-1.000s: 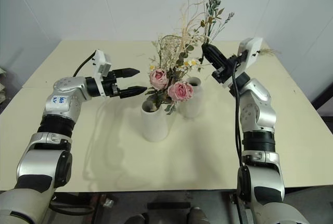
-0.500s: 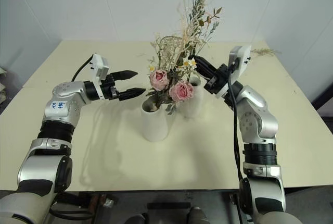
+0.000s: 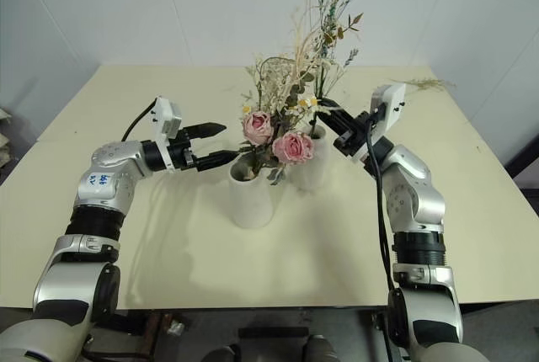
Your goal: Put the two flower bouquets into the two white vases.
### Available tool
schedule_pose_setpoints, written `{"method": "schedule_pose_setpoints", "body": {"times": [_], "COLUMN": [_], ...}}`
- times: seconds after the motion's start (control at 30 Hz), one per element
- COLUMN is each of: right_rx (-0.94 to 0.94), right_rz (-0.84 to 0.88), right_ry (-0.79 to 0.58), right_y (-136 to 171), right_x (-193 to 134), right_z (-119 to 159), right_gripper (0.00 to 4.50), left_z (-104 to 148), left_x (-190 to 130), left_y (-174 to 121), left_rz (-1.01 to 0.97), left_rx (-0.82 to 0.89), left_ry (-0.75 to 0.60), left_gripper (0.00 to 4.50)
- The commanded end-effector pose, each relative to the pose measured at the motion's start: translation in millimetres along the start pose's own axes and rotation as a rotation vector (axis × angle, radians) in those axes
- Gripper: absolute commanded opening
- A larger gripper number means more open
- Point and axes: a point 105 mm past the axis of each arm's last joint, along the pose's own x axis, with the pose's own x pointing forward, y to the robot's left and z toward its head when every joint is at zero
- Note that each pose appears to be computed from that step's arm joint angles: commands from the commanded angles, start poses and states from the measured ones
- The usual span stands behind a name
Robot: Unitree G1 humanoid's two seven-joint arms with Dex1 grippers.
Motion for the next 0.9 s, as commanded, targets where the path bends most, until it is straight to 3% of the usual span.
{"method": "schedule_pose_setpoints", "body": {"times": [0.03,0.23,0.9], "right_rx": [-0.049,-0.084,-0.026], "right_rz": [0.021,0.059,0.063], "right_ry": [-0.02,0.011,-0.14], "right_y": [2,5,1], "right_x": [0,-2,8], "right_z": [10,3,56], "right_gripper": [0.04,0.04,0.04], "left_z": [12,12,19], "left_x": [-4,-3,-3], "left_y": [1,0,3], "left_rz": [0.011,0.013,0.015], "left_rx": [0.02,0.02,0.033], "left_ry": [-0.048,-0.053,-0.065], "left_gripper": [4.5,4.5,4.5]}}
